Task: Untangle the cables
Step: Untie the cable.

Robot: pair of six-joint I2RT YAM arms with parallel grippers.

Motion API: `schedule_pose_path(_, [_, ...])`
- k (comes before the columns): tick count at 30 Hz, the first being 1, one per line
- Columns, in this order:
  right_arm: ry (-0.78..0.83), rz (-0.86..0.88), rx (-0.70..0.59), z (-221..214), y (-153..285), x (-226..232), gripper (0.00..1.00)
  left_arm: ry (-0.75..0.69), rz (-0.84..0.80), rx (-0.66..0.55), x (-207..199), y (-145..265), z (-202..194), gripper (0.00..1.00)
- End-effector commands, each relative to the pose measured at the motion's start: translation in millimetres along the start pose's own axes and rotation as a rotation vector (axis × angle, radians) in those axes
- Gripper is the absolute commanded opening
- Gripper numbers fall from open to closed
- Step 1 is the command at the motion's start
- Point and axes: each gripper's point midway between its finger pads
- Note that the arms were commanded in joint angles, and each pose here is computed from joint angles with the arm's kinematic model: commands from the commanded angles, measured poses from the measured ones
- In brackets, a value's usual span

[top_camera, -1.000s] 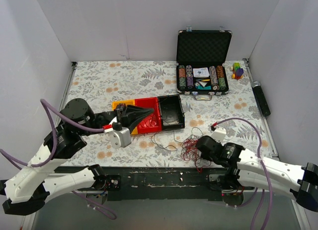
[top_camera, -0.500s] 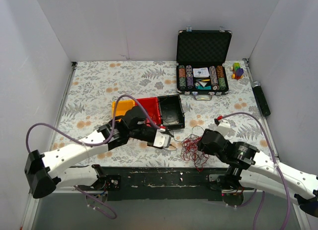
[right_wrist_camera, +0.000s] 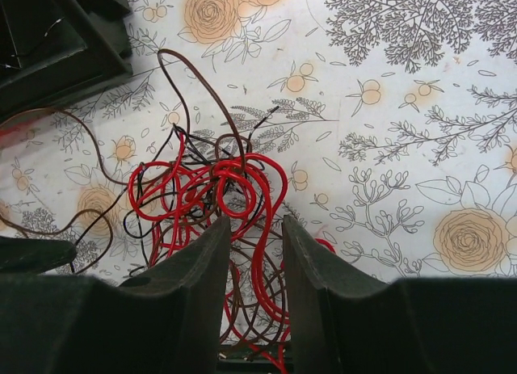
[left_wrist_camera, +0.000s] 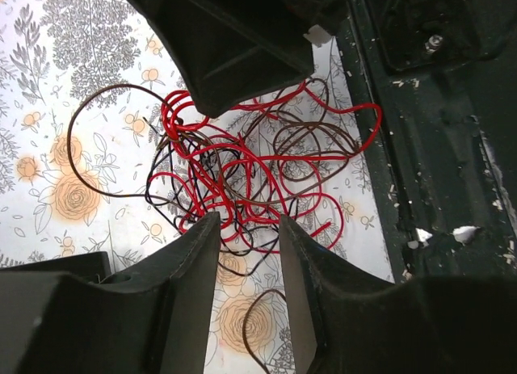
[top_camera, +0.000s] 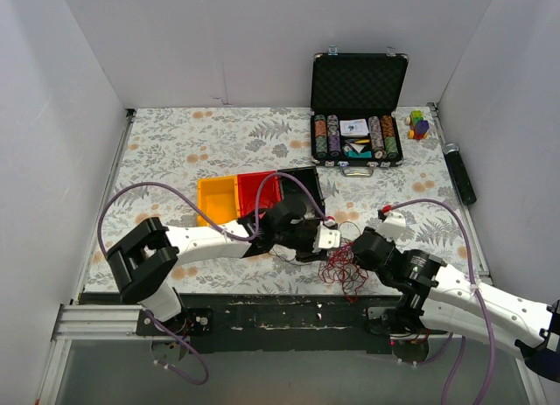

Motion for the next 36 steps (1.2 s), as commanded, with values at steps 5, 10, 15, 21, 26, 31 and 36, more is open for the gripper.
schedule_pose_path(5, [-0.029,0.024,-0.019,3,-9,3,0.38,0.042,0.054,-0.044,25,-29,17,0.38])
schedule_pose_path(10, [-0.033,0.033,0.016,-4,-6,3,0.33,0.023,0.022,-0.045,19,-40,22,0.34])
schedule_pose_path(15, [-0.024,0.058,0.075,-15,-2,4,0.35,-0.011,0.024,-0.012,16,-49,4,0.29])
schedule_pose_path(21, [-0.008,0.061,0.168,-35,1,3,0.46,-0.073,0.072,0.073,17,-49,-35,0.00])
schedule_pose_path(26, [-0.003,0.053,0.181,-39,-3,4,0.39,-0.078,0.080,0.099,17,-40,-40,0.00])
schedule_pose_path(31, [-0.030,0.077,0.098,-11,9,8,0.14,-0.075,0.092,0.109,12,-32,-48,0.00])
schedule_pose_path(36, [-0.057,0.115,0.013,21,31,10,0.04,-0.088,0.088,0.128,6,-24,-57,0.00])
Point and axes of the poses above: each gripper's point midway between its finger pads, its own y axis back along the fingers, its own x axis along the line the jaws close on, z = x × y, and after that the axes turned 7 degrees about y, right-handed
